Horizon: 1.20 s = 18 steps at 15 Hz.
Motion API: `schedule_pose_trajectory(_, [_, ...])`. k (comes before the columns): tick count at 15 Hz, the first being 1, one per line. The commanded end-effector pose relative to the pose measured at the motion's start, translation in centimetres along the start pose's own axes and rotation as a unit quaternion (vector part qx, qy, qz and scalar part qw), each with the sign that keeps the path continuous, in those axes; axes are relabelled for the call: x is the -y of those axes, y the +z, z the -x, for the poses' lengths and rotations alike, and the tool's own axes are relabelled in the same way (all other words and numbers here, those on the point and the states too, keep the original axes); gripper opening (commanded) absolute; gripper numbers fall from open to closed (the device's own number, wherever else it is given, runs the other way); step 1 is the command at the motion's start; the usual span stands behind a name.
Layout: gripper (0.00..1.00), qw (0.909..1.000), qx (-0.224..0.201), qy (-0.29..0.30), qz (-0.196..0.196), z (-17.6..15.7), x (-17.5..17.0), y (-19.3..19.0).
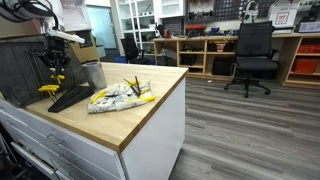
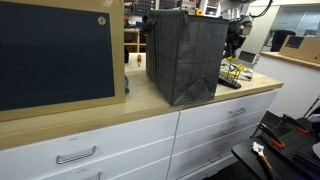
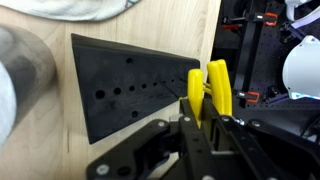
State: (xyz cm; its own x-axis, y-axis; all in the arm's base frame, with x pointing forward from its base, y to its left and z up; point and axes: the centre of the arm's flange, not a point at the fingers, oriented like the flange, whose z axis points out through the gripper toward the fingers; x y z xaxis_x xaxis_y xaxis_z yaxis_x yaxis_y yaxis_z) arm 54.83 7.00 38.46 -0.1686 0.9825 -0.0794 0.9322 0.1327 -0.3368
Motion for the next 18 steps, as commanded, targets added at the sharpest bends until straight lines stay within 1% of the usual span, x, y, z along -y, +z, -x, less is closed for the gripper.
schedule_pose_trajectory(1, [0.04, 0.9999, -0.005, -0.001, -0.012, -0.7, -0.21, -0.21])
schedule_pose_trajectory(5, [0.04, 0.9997, -0.001, 0.001, -0.023, -0.5, 0.1, 0.23])
schedule_pose_trajectory(18, [0.04, 0.9996, 0.019, 0.018, -0.007, -0.51, -0.46, -0.44])
